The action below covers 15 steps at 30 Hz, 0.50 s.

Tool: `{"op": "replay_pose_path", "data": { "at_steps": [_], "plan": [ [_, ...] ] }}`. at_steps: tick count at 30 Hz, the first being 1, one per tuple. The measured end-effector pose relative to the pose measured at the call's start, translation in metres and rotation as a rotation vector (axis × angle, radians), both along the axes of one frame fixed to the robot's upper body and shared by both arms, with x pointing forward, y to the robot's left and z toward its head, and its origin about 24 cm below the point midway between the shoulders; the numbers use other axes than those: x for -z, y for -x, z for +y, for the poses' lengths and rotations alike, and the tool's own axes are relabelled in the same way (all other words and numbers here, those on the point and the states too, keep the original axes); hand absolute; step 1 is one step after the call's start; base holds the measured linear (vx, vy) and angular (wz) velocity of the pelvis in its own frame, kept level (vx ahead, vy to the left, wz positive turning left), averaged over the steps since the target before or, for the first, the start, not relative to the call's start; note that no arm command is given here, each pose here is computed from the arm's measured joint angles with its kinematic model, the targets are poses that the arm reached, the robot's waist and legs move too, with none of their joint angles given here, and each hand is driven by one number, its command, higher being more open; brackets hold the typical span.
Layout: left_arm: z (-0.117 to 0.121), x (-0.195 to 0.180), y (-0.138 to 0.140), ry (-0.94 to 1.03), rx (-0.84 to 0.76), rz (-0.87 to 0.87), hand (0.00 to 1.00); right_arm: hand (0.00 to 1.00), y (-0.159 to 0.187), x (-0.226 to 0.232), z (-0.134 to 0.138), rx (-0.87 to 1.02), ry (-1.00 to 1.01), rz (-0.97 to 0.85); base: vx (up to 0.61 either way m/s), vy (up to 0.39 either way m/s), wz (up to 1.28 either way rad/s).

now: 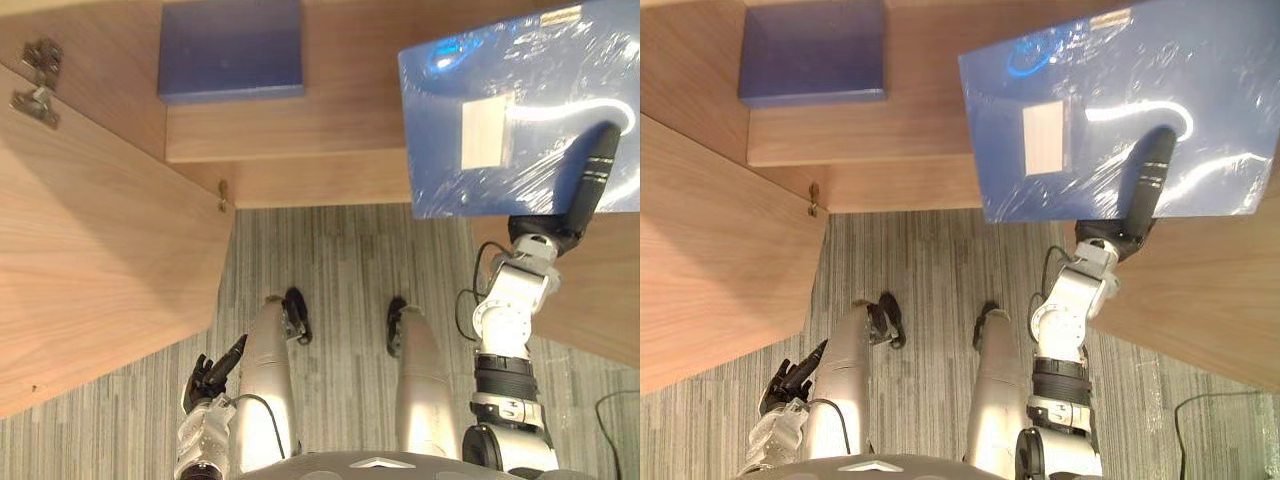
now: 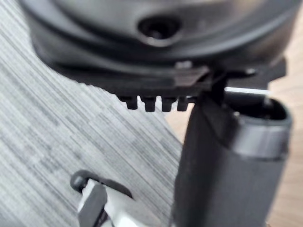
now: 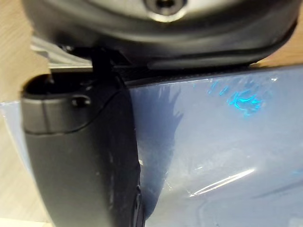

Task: Walk over to the cabinet, pick up the folder, carry it to the office cabinet, place the folder inside the office cabinet, then close the office cabinet door

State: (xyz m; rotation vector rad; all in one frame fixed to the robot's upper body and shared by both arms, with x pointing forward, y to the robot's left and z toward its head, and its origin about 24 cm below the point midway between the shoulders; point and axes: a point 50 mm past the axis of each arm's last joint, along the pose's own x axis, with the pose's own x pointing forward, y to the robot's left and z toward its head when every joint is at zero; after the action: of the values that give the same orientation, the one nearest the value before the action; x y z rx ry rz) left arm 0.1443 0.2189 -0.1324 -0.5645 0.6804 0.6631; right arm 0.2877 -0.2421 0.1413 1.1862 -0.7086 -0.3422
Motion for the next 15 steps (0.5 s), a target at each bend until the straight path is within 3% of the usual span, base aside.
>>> {"op": "replay_pose_path", "data": {
  "at_steps": [7, 15],
  "plan": [
    [-0.001, -0.001, -0.002, -0.006, -0.003, 0.001, 1.00, 0.00, -0.010, -0.018, 0.007, -0.027, -0.009, -0.047, -0.02, -0.013, 0.01],
    [-0.002, -0.003, -0.006, -0.009, 0.017, -0.015, 1.00, 0.00, -0.078, -0.110, 0.037, -0.188, 0.126, -0.090, 0.00, -0.040, 0.07]
  ]
}}
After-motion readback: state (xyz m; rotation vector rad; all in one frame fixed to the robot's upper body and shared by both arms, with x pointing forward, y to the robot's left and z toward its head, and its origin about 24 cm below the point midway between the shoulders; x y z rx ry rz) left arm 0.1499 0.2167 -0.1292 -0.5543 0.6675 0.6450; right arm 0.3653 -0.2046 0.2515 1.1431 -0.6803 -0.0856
